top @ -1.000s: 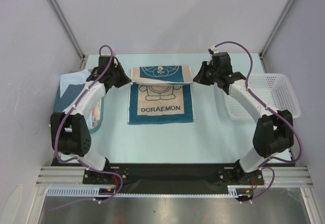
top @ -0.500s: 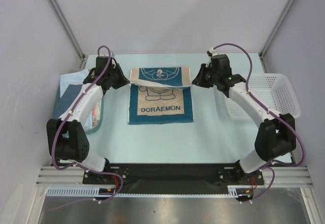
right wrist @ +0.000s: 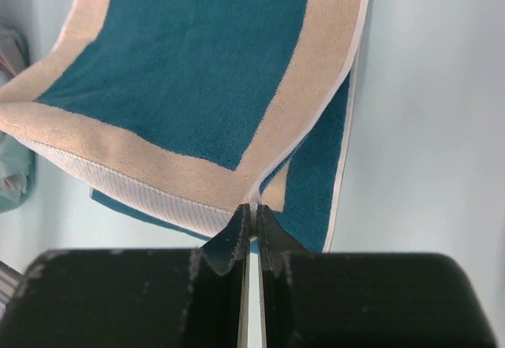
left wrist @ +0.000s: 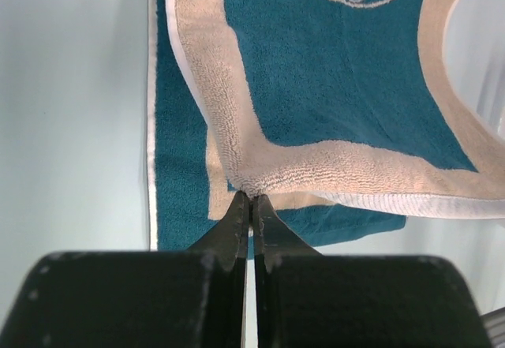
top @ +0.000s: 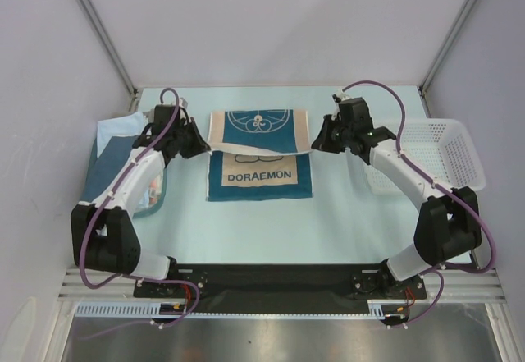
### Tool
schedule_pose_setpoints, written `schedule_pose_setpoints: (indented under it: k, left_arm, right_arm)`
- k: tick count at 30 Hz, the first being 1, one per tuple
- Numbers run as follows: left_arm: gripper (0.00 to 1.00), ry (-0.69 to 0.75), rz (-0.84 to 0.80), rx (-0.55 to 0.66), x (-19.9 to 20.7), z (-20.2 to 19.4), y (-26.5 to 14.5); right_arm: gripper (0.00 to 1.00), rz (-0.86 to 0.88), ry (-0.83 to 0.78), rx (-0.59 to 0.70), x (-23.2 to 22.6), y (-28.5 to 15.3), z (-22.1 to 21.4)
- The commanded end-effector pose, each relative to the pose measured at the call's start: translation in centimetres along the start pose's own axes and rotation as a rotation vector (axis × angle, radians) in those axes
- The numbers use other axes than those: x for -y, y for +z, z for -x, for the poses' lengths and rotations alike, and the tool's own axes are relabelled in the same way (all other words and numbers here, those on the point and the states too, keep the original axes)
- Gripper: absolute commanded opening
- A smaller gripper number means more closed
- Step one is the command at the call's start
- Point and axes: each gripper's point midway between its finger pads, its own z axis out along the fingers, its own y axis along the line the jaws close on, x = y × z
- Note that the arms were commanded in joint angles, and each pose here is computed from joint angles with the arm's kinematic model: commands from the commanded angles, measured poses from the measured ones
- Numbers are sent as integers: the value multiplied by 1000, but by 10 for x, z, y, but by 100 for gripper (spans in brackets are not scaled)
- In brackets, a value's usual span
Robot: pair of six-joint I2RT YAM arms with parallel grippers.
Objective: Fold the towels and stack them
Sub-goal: Fold the towel
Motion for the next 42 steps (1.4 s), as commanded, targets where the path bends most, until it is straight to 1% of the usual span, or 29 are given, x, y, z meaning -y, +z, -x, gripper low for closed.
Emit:
schedule_pose_setpoints:
  k: [1,16,33,38,42]
  left_arm:
    - [0,41,-46,15,8,-2,-11]
    - [0,36,-58,-49,-2,-37,-13]
    - [0,54,-65,-141,-8,-67,-17]
    - [0,67,-67,-142,-9,-69,-22]
    - [0,74,-70,-137,-7,-66,-24]
  right_arm:
    - [0,14,-11,-5,-6,-8,-9]
    - [0,-1,-34,-75,-9,3,-37]
    - [0,-39,-34,-123,5,9,-62]
    - [0,-45,-40,-117,6,7,-63]
    - [0,-49,-47,-99,3,5,-54]
